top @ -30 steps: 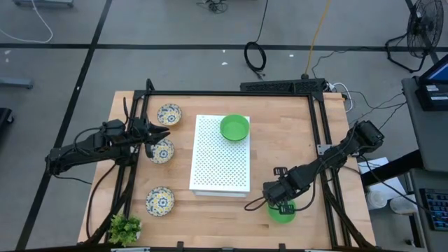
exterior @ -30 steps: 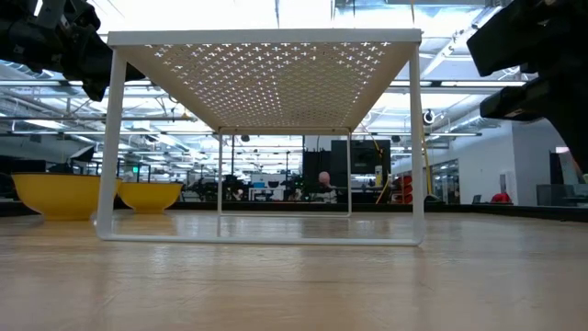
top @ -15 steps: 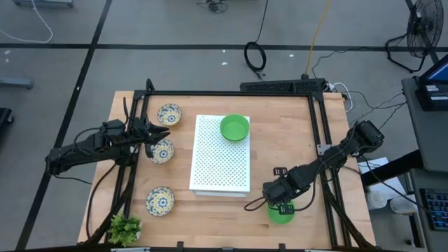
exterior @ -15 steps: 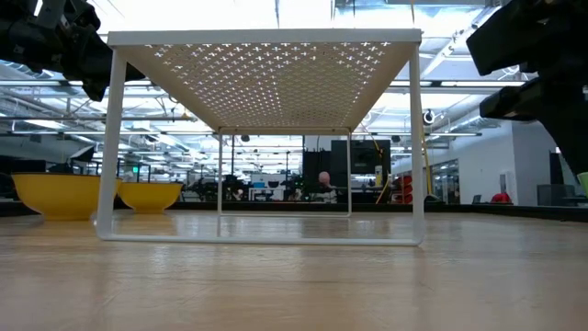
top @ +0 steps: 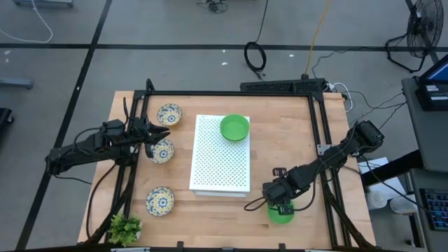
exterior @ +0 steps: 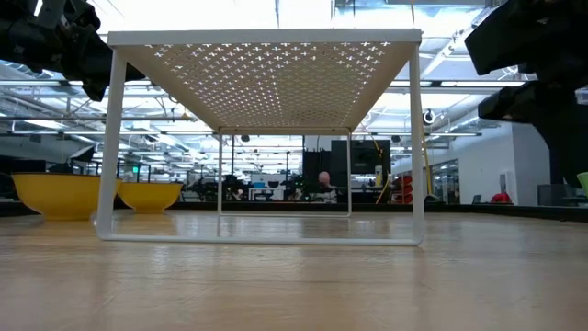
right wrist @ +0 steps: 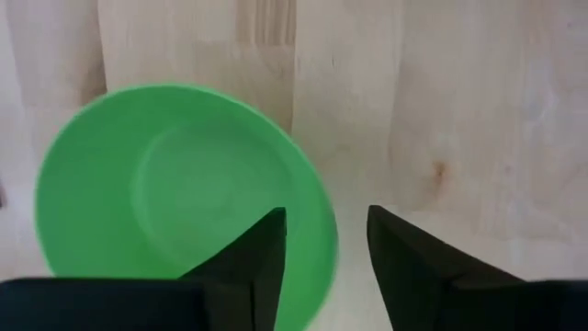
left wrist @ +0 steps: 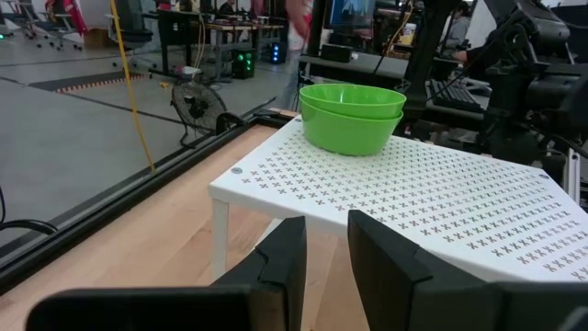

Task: Pick & Place Mini bowls
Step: Stack the green bowl on the green bowl on the shelf

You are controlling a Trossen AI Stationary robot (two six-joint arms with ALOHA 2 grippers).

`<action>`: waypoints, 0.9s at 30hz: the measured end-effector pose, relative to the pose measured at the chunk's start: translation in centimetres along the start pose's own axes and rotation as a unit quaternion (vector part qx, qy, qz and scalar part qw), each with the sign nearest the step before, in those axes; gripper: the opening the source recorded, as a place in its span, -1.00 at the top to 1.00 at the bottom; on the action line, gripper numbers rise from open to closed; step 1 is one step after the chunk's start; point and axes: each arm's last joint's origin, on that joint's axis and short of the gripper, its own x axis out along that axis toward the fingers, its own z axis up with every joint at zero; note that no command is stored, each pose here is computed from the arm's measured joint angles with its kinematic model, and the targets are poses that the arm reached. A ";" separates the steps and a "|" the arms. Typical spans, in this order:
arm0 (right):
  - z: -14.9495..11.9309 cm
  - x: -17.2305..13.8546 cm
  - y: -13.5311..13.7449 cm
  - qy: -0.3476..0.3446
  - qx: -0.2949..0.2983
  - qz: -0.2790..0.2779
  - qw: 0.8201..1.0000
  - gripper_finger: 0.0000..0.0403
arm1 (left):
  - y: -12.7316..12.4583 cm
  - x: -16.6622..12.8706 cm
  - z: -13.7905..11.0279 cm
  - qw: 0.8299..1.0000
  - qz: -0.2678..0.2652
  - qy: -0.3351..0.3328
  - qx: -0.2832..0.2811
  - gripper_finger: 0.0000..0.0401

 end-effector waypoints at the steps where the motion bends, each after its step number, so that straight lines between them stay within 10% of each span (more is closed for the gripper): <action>1: 0.0 0.2 0.0 -0.003 0.000 0.002 1.000 0.31 | 0.0 0.0 0.0 1.000 0.000 0.000 0.000 0.56; 27: -0.3 1.0 -0.4 0.011 0.000 0.035 0.999 0.48 | 0.0 0.0 0.0 1.000 0.000 0.000 0.000 0.56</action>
